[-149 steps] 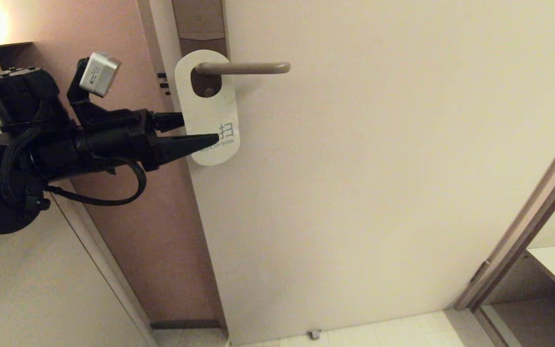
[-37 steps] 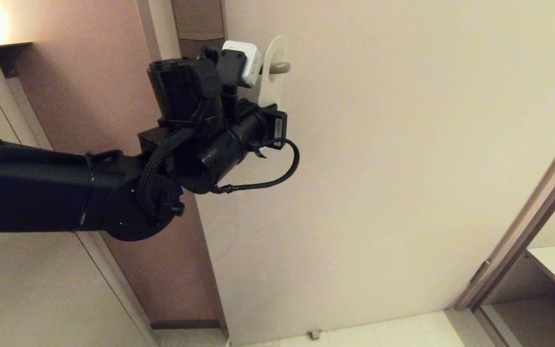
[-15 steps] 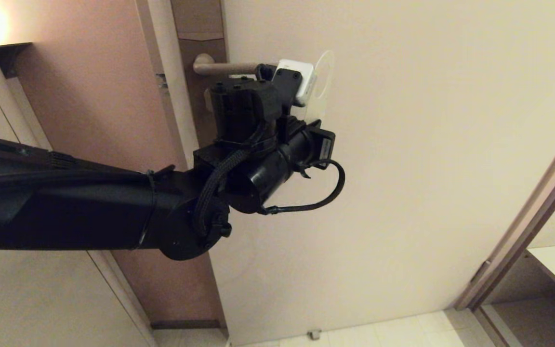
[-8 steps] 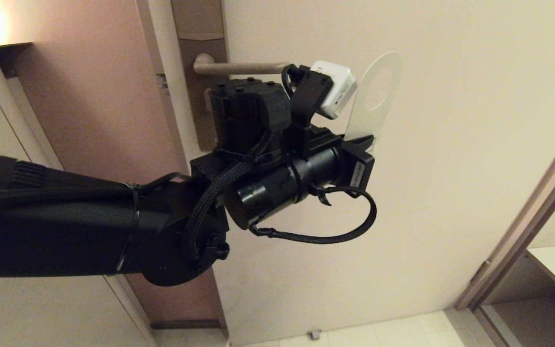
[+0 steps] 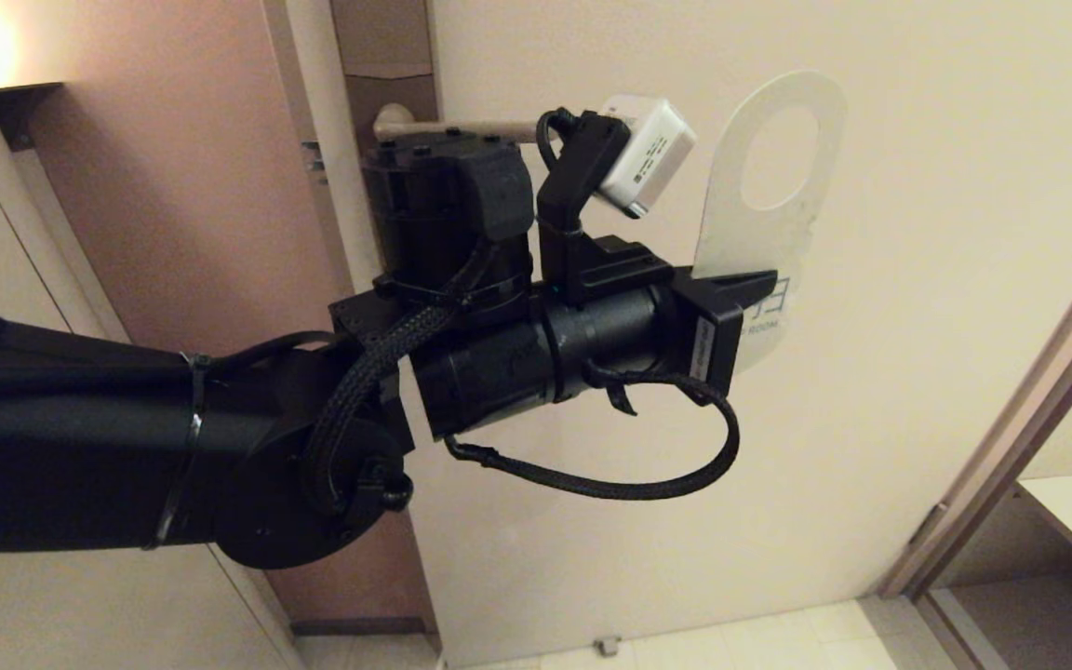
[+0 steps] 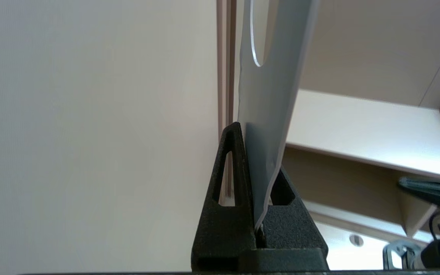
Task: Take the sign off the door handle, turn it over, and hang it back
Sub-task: Hand it to the other hand
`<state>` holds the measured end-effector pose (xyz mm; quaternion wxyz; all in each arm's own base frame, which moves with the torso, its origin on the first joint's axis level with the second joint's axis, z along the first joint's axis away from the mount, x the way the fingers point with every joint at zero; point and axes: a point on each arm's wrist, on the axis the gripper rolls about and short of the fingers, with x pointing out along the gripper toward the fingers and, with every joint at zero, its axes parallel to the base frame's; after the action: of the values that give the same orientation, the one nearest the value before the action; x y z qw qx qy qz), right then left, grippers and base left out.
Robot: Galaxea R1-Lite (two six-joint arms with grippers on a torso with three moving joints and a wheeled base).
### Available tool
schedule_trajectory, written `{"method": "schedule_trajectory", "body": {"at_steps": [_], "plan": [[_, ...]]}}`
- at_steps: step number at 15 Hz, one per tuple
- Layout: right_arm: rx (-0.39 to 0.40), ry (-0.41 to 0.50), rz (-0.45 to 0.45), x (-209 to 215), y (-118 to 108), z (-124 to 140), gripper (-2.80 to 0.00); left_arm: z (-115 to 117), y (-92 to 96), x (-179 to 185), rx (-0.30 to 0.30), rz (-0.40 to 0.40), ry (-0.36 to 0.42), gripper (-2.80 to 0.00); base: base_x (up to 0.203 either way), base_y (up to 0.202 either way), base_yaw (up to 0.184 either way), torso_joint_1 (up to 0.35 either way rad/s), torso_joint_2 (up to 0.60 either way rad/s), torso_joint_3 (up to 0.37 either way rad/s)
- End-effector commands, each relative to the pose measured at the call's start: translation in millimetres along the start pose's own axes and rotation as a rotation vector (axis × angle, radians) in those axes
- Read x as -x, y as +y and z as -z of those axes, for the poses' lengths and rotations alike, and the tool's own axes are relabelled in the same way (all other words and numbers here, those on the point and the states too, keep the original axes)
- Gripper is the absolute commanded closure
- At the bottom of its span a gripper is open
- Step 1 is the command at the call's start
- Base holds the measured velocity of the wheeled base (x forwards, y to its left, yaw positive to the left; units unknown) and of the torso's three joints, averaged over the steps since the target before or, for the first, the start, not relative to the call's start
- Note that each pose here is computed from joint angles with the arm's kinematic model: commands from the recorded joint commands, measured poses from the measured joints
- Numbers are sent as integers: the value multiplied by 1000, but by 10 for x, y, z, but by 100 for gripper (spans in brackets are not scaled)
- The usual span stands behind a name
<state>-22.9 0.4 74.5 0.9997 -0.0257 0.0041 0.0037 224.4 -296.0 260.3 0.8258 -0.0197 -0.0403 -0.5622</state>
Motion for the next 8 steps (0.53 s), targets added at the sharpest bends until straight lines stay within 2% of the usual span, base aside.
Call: {"method": "schedule_trajectory", "body": {"at_steps": [1, 5, 8], "plan": [[1, 1, -1, -1, 0, 0, 0, 70, -14, 38, 7, 2, 24, 0, 0, 0, 0, 0, 0, 0], [1, 1, -1, -1, 0, 0, 0, 311, -41, 147, 35, 2, 112, 0, 0, 0, 0, 0, 0, 0], [30, 1, -5, -1, 1, 0, 0, 365, 11, 154, 49, 18, 127, 0, 0, 0, 0, 0, 0, 0]]}}
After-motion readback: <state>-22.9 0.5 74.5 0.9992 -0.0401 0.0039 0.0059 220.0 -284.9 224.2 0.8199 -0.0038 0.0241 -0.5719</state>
